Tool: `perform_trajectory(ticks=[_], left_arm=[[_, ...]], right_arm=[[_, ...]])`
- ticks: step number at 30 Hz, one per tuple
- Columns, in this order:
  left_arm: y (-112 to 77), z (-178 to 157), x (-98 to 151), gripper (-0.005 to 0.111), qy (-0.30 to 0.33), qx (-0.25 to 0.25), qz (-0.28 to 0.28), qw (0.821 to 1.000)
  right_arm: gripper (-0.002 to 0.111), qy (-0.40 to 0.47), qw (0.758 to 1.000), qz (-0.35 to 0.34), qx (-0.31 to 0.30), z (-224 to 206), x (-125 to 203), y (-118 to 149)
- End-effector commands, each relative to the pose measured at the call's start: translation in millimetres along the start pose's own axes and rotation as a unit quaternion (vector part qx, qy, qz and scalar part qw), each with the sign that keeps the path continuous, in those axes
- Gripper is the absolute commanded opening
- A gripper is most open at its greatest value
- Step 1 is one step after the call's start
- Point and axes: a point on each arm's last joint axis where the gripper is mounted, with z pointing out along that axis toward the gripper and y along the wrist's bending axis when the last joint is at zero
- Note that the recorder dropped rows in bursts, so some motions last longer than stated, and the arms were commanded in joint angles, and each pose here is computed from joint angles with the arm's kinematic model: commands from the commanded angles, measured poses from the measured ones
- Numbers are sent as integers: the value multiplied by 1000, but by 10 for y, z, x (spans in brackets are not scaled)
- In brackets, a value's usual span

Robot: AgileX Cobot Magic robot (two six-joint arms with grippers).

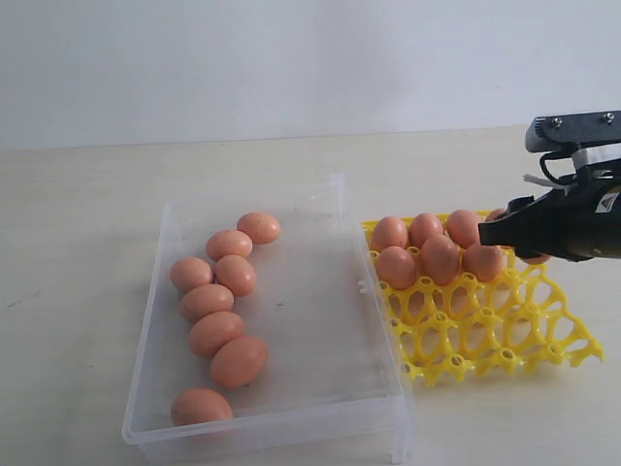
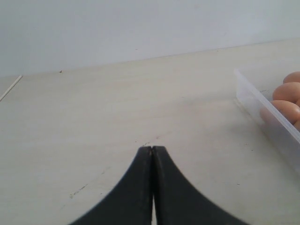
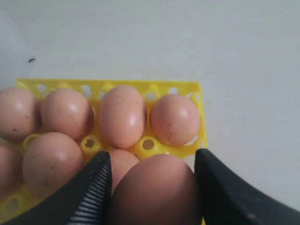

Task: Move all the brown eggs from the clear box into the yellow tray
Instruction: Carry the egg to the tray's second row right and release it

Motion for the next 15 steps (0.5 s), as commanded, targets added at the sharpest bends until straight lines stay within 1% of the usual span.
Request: perform_trajectory(ticks=[1, 9, 15], left_arm=[[1, -4, -25, 0, -8, 0, -2, 1000], [1, -4, -25, 0, -8, 0, -2, 1000], [1, -4, -25, 0, -8, 0, -2, 1000]], right_arm=[[0, 1, 1000, 13, 15, 98, 33, -104], [0, -30, 999, 29, 28, 168, 13, -168], [0, -30, 999, 19, 31, 257, 55, -175]])
